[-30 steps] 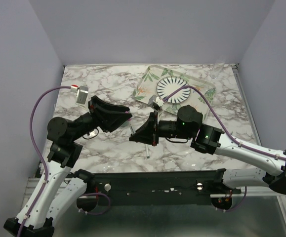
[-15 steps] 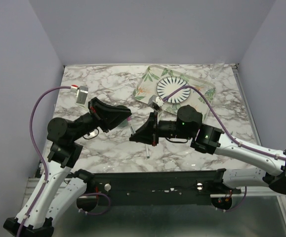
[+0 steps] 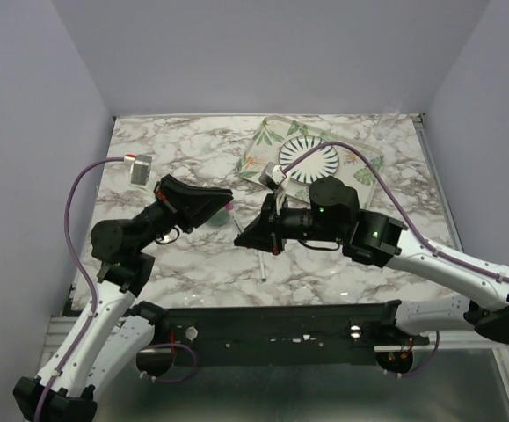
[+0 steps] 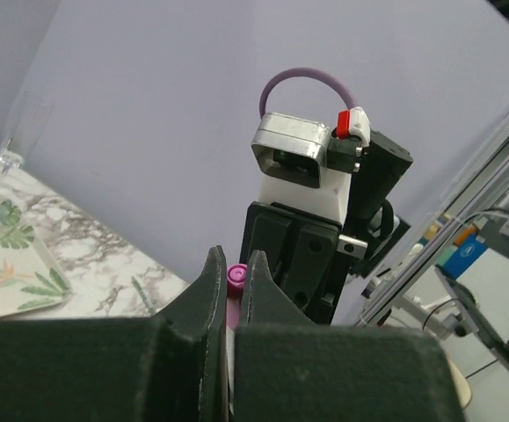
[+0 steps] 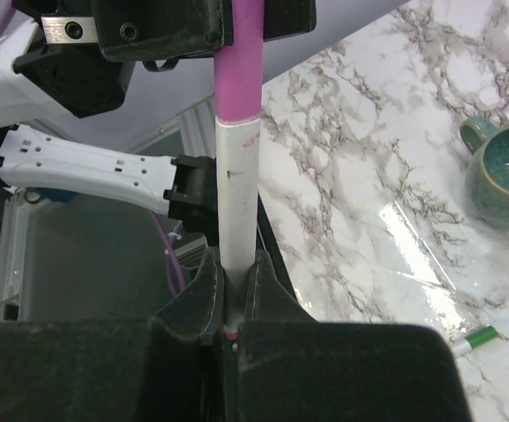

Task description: Insert the pens into the pen caps

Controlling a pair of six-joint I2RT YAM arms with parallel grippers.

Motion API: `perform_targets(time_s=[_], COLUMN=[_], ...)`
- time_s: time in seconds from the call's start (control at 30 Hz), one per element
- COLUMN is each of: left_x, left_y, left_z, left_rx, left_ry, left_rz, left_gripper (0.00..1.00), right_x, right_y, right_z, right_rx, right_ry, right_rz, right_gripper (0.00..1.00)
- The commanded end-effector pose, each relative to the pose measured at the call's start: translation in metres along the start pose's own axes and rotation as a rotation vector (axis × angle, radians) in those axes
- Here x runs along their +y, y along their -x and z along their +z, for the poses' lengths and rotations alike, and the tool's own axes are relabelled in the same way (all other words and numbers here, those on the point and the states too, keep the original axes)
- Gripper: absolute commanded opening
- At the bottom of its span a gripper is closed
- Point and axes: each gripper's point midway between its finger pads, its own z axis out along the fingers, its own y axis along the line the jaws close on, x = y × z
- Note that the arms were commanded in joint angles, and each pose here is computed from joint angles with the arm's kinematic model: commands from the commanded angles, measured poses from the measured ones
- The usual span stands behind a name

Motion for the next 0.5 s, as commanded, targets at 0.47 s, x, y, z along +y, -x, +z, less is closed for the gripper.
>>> perform_targets(time_s=[0.47], left_x=[0.013], left_y=[-0.054], left_z=[-0.003], left_rx=[0.136], left_ry=[-0.008], left_rz=[-0.166], left_gripper=[0.0], right_x=[0.055], right_y=[0.192], right_z=[-0.049], right_rx=[-0.545], right_ry=[0.071], right_rz=[-0.164], right_gripper=[0.01])
